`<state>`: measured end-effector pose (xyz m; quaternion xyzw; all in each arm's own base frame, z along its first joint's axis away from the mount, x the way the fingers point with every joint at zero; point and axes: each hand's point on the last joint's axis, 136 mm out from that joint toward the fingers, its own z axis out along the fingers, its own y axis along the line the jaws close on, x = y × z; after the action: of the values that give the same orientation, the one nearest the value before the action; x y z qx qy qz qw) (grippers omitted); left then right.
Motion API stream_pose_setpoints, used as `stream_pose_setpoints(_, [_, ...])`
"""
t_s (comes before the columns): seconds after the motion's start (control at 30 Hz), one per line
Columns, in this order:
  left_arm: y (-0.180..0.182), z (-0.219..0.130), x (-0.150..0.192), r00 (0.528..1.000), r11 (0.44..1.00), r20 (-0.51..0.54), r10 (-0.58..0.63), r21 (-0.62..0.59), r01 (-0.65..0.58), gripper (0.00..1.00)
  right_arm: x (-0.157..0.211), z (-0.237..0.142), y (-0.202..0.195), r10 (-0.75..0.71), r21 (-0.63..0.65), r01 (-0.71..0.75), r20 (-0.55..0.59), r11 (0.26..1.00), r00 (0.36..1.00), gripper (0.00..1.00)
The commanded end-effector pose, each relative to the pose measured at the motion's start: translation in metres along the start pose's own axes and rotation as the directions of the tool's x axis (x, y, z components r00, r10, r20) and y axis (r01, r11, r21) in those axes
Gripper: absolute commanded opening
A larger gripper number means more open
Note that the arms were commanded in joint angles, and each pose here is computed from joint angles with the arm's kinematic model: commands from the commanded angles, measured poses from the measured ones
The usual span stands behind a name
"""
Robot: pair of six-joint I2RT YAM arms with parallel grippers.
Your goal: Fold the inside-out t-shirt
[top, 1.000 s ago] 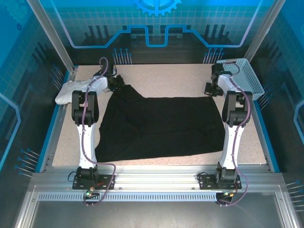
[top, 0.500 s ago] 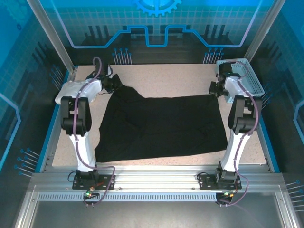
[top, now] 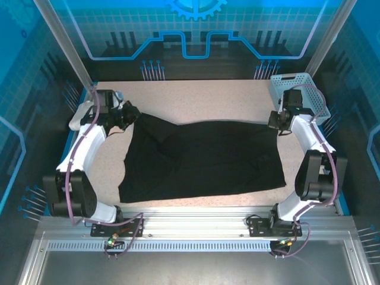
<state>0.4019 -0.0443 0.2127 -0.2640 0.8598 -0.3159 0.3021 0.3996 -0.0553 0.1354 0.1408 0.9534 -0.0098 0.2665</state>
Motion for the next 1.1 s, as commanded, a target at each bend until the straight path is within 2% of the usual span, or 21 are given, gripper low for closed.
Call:
stream_pose_setpoints(0.0, [0.005,-0.023,0.028,0.995,1.000,-0.093,-0.026,0.007,0.026,0.00,0.010,-0.005,-0.023,0.048,0.063,-0.048,-0.005,0.997,0.999,0.00])
stream_pose_setpoints(0.23, [0.012,-0.048,0.069,0.978,0.999,-0.206,-0.041,0.012,0.045,0.00,0.044,-0.005,-0.036,0.091,0.100,-0.086,-0.051,0.991,0.995,0.00])
stream_pose_setpoints(0.4, [0.029,-0.058,0.097,0.960,0.998,-0.274,-0.053,-0.030,0.047,0.00,0.063,-0.001,-0.041,0.103,0.121,-0.092,-0.093,0.988,0.990,0.00])
stream_pose_setpoints(0.87, [0.041,-0.092,0.131,0.959,0.994,-0.260,-0.108,-0.055,0.097,0.00,0.075,-0.001,-0.051,0.111,0.170,-0.090,-0.120,0.981,0.987,0.00])
stream_pose_setpoints(1.07, [0.056,-0.094,0.150,0.949,0.990,-0.285,-0.134,-0.088,0.113,0.00,0.079,0.015,-0.051,0.109,0.176,-0.080,-0.162,0.981,0.981,0.00])
